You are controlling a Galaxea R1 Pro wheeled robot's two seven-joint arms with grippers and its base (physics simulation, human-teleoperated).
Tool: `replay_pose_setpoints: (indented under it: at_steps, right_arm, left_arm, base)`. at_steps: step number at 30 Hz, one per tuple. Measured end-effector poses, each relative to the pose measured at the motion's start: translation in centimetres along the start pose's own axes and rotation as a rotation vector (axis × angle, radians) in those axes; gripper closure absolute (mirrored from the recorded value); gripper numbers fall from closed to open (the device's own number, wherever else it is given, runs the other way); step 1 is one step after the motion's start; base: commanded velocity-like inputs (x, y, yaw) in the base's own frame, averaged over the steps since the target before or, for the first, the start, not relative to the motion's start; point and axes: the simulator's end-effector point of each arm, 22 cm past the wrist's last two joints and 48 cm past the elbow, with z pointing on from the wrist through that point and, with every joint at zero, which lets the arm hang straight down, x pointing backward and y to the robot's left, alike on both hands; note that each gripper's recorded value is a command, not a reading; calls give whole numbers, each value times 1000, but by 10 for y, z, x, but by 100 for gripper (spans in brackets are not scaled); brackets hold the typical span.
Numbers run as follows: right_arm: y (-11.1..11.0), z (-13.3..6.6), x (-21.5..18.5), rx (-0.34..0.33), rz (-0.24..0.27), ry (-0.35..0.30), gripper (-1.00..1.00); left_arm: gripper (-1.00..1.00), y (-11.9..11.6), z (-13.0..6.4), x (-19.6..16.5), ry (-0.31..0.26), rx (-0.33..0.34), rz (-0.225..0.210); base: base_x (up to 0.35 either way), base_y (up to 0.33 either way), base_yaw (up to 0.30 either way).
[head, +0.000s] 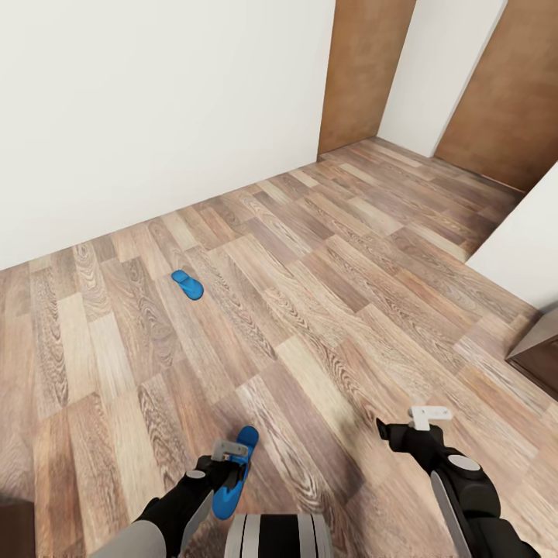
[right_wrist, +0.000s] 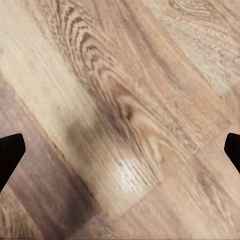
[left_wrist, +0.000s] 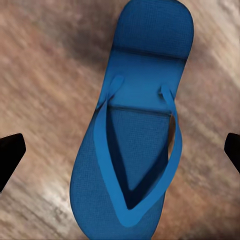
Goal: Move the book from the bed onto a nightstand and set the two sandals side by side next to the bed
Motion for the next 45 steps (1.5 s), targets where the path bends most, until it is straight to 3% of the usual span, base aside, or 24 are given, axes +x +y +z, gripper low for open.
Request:
replay_pose_setpoints:
  at_steps: [13,45]
  right_arm:
    - [25,8,14,-45,-36,31,-100]
    - [27,18,30,-47,-42,65,-100]
  left_arm:
    - [-100,1,9,12,20,1,-2]
    - [-100,2,18,18,27,4,-6]
  base:
    - [0,0,0]
    - [0,0,0]
